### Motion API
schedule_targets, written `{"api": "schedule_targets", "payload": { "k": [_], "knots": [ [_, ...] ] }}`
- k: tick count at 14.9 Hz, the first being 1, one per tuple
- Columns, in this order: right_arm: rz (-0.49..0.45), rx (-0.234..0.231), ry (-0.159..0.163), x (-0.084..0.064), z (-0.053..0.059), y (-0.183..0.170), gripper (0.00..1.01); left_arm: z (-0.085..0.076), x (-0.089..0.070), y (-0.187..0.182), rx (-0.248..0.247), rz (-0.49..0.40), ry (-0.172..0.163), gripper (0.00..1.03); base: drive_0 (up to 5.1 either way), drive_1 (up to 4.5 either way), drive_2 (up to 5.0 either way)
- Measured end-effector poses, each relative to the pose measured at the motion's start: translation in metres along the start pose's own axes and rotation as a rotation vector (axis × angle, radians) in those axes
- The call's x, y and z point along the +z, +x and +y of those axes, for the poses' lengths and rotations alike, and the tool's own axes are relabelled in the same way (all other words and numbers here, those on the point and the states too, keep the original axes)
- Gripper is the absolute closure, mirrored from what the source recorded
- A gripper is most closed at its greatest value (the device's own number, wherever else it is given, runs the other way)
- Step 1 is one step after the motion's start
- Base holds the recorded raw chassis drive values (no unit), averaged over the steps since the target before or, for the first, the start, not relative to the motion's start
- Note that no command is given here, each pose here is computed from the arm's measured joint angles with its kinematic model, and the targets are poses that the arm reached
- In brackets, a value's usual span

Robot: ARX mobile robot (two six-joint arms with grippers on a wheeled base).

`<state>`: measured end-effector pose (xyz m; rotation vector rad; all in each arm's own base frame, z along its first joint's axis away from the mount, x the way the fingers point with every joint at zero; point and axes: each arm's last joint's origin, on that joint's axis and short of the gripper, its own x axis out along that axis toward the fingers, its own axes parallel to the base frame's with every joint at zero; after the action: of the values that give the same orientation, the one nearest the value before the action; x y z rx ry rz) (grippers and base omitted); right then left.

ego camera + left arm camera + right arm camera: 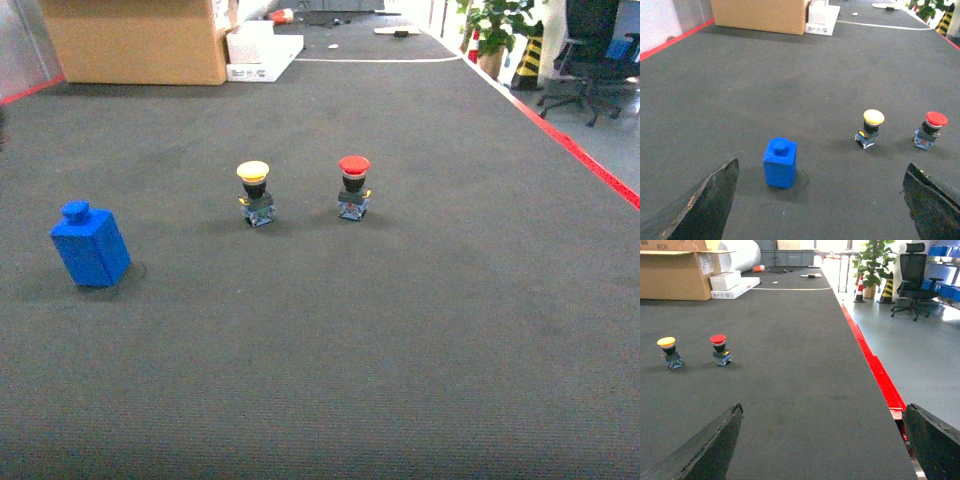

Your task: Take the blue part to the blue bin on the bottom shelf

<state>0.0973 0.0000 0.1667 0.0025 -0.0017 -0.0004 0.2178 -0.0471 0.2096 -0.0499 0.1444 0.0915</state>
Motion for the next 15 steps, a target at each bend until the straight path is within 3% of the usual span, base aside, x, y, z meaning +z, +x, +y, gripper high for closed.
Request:
{"api": "schedule_targets", "payload": {
  "k": [3, 5, 6, 9, 12, 15],
  "knots": [
    [0.000, 0.000, 0.000, 0.000, 0.000, 0.000, 0.03, -0.008, -0.006, 0.031, 0.017, 0.045, 0.025, 0.05, 0.0, 0.00, 0.0],
    [0.000, 0.000, 0.000, 0.000, 0.000, 0.000, 0.03, -0.013, -0.029, 0.074, 0.065, 0.157, 0.082, 0.05, 0.0, 0.00, 0.0],
    [0.000, 0.000, 0.000, 0.000, 0.000, 0.000, 0.03, -0.012, -0.032, 0.087, 0.090, 0.166, 0.094, 0.05, 0.0, 0.00, 0.0],
    [0.000, 0.000, 0.000, 0.000, 0.000, 0.000, 0.03, -0.001, -0.028, 0.117, 0.156, 0.144, 0.085, 0.05, 0.0, 0.00, 0.0],
    [0.000, 0.000, 0.000, 0.000, 0.000, 0.000, 0.03, 0.001, -0.053, 0.141, 0.127, 0.206, 0.120, 0.05, 0.0, 0.00, 0.0],
    [0.000, 0.000, 0.000, 0.000, 0.000, 0.000, 0.03, 0.016, -0.068, 0.177, 0.171, 0.235, 0.119, 0.05, 0.0, 0.00, 0.0]
  ]
}}
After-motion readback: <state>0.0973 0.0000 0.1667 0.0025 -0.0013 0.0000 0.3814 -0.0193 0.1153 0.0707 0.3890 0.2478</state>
